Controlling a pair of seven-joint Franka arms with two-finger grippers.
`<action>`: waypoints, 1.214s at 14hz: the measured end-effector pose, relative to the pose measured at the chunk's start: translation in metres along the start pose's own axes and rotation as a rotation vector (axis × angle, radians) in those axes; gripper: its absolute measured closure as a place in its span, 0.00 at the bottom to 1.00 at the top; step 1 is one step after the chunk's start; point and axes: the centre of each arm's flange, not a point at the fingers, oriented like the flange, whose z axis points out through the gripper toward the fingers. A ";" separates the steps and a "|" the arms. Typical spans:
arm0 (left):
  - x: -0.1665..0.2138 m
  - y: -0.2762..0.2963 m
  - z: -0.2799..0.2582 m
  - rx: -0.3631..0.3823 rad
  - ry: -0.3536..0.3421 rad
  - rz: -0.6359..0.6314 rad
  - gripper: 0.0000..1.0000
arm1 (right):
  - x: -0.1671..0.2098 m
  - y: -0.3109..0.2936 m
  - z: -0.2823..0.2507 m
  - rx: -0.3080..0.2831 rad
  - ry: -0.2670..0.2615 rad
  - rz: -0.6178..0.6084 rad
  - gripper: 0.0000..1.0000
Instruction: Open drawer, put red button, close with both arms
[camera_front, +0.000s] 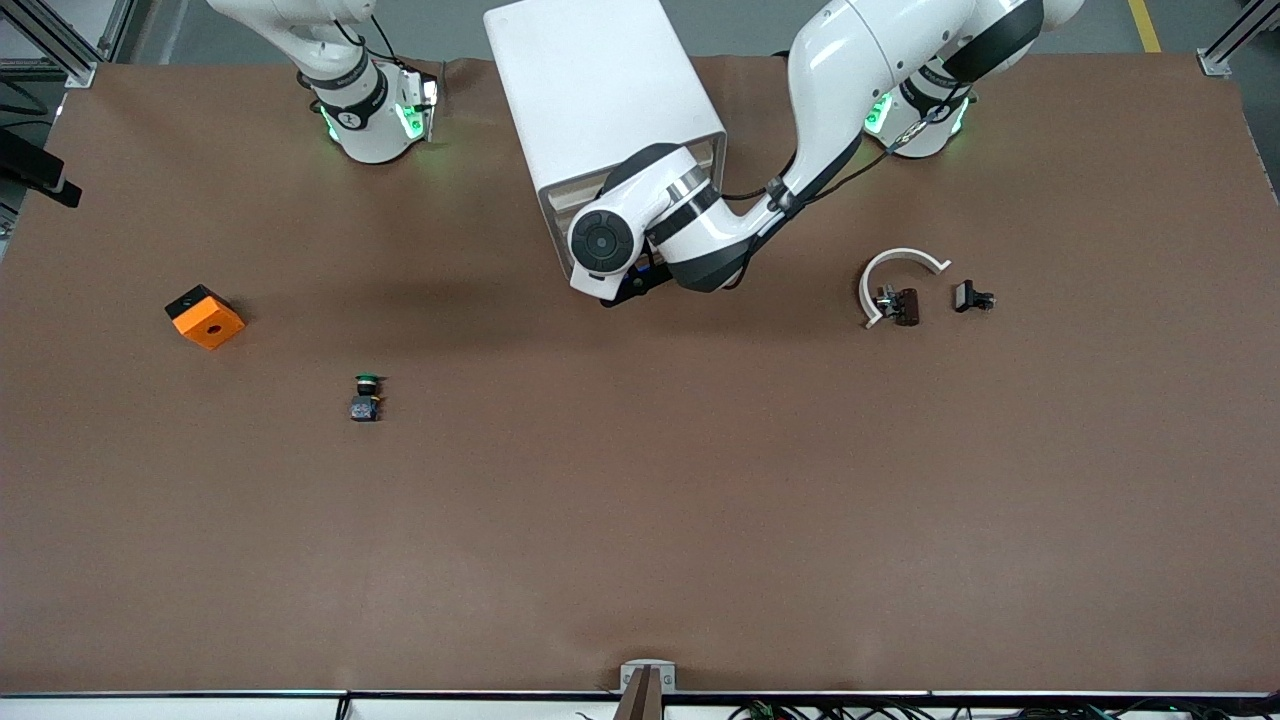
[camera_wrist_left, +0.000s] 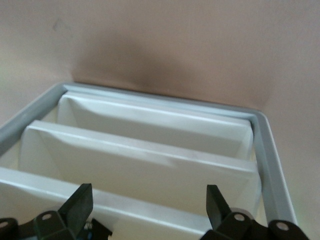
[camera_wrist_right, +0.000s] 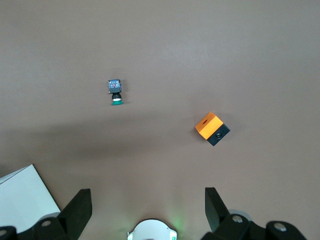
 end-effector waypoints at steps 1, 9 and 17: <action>-0.003 0.000 0.001 0.002 -0.007 -0.003 0.00 | 0.001 0.000 0.000 0.000 0.005 -0.005 0.00; 0.005 -0.001 0.000 -0.002 -0.019 -0.027 0.00 | 0.002 -0.023 -0.008 -0.032 0.047 -0.081 0.00; 0.104 -0.039 -0.087 -0.098 0.177 -0.077 0.00 | -0.001 -0.005 -0.008 -0.017 0.053 0.000 0.00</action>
